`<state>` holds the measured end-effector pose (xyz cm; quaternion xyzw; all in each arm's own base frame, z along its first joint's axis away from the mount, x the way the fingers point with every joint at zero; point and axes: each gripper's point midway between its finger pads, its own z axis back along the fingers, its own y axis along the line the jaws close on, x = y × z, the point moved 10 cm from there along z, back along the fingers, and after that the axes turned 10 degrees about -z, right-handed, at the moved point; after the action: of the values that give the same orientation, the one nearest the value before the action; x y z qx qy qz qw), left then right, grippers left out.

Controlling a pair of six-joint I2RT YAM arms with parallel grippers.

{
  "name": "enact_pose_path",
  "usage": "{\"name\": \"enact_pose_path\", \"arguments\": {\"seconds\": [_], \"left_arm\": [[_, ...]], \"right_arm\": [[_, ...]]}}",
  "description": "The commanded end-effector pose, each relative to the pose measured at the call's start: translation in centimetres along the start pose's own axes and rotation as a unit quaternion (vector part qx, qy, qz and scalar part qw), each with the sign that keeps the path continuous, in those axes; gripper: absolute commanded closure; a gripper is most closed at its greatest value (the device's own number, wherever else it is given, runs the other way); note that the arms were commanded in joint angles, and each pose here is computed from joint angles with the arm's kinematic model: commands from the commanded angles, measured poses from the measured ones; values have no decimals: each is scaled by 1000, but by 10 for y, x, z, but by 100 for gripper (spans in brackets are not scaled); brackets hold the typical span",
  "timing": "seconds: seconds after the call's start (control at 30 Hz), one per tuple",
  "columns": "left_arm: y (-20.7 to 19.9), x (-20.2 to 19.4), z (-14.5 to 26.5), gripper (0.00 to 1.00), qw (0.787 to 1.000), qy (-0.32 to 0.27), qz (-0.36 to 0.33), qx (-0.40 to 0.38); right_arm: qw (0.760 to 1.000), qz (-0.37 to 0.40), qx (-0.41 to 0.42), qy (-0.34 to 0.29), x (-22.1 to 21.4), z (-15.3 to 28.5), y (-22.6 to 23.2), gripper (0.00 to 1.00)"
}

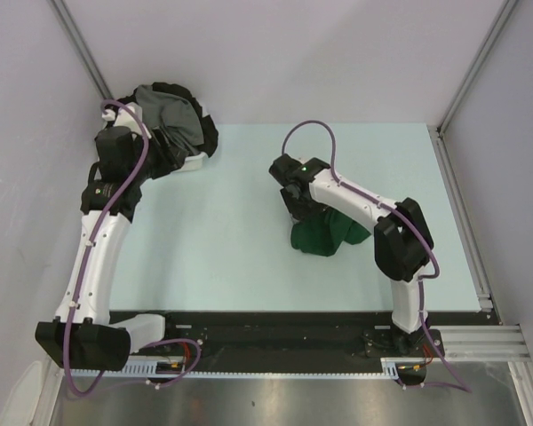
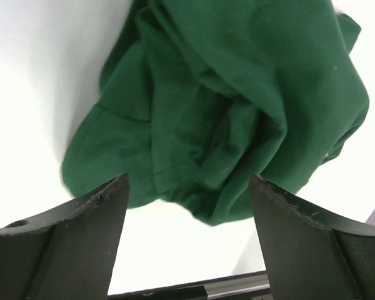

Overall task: Fold and stack the t-shirts
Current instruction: Flatten out the tshirt

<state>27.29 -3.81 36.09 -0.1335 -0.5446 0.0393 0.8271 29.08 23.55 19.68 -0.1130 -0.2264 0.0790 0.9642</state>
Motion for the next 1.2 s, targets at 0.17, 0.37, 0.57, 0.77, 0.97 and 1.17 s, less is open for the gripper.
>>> {"name": "enact_pose_path", "arguments": {"seconds": [0.17, 0.37, 0.57, 0.77, 0.97, 1.17], "left_arm": [[-12, 16, 19, 40, 999, -39, -25, -17], [-14, 18, 23, 39, 998, -46, -30, -17], [-12, 13, 23, 39, 999, -41, -33, -13], [-10, 6, 18, 39, 999, -33, -31, -15], [-9, 1, 12, 39, 999, -23, -32, -14], [-9, -5, 5, 39, 999, -10, -35, -15]], "right_arm": [[996, -20, -80, 32, 1, -50, -25, 21], [993, -10, -104, 54, -4, -72, -25, 38], [993, -13, -107, 45, -2, -65, -29, 50], [995, -23, -99, 10, 13, -36, -35, 69], [995, -41, -95, -9, 28, -19, -39, 100], [994, -67, -13, -91, 67, 40, -18, 100]]}}
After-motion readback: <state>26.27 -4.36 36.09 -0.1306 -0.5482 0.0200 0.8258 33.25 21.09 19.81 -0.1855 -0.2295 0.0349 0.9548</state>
